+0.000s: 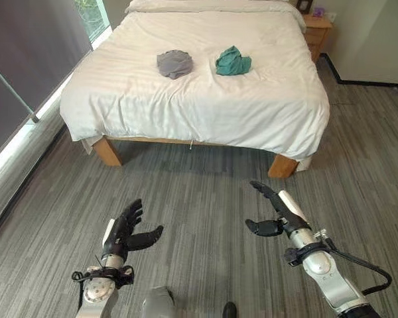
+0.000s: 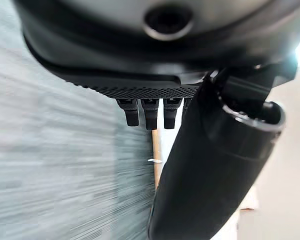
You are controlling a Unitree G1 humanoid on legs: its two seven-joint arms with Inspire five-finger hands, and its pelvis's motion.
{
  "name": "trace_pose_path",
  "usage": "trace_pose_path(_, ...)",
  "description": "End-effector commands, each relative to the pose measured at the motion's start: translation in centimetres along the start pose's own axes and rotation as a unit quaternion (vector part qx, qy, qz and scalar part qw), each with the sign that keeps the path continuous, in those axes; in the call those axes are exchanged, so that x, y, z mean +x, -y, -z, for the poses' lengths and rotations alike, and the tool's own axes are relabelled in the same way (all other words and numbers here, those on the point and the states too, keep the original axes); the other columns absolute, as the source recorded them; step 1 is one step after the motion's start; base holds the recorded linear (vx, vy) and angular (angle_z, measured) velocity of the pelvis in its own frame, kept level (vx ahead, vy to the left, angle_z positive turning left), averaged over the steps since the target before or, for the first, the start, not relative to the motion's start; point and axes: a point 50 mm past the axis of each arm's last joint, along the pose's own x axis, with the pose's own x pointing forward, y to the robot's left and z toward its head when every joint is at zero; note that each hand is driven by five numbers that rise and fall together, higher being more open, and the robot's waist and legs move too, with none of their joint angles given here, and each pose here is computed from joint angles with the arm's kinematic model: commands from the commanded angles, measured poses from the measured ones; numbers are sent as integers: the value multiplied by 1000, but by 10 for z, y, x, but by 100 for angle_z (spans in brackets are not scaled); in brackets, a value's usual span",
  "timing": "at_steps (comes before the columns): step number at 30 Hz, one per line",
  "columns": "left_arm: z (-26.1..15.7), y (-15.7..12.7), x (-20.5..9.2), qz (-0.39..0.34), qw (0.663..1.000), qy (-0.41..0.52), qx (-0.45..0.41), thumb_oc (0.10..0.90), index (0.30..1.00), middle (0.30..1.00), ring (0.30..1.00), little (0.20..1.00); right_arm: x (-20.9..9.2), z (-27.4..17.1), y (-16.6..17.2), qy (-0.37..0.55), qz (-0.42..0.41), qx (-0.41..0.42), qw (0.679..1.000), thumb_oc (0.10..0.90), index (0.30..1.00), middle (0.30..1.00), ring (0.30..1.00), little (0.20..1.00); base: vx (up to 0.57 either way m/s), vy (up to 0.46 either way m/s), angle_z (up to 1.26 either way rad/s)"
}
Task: Pick up bed clothes into laundry basket.
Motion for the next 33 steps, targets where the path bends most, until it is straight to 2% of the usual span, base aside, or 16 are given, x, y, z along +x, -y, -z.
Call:
trace_pose_path(1, -45, -15, 13, -14, 994, 105, 18, 800, 900, 900, 900, 900, 16, -48, 27, 125, 59, -3, 990, 800, 900, 900, 900, 900, 399, 122, -13)
trace_pose_path(8, -49, -21, 6, -25, 993, 112, 33, 800, 900, 900, 900, 900, 16, -62, 17, 148, 38, 17, 988, 800, 900, 900, 900, 900, 651, 198, -53)
trace_pose_path(13, -55, -11, 11, 10, 991, 112, 77, 800, 900, 900, 900, 900, 16, -63, 0, 149, 12, 5, 989, 800, 900, 900, 900, 900, 552, 192, -49)
trace_pose_path(18, -81, -10, 18, 23, 981, 158, 107, 800, 900, 900, 900, 900, 23, -87, 3, 192, 24, 4, 981, 800, 900, 900, 900, 900, 586, 205, 41)
trace_pose_path(23, -79, -3, 19, 38, 981, 157, 104, 800, 900, 900, 900, 900, 20, -112, 11, 250, 23, -22, 968, 800, 900, 900, 900, 900, 517, -27, 72)
trace_pose_path(27, -85, -7, 25, 14, 981, 171, 93, 800, 900, 900, 900, 900, 18, -132, 16, 292, 33, -48, 955, 800, 900, 900, 900, 900, 456, -153, 96)
trace_pose_path(31, -83, -14, 24, -1, 982, 166, 90, 800, 900, 900, 900, 900, 18, -127, 22, 277, 57, -85, 955, 800, 900, 900, 900, 900, 434, -184, 73)
trace_pose_path(33, -69, -21, 14, -14, 986, 145, 81, 800, 900, 900, 900, 900, 12, -118, 35, 260, 94, -93, 957, 800, 900, 900, 900, 900, 393, -293, 12)
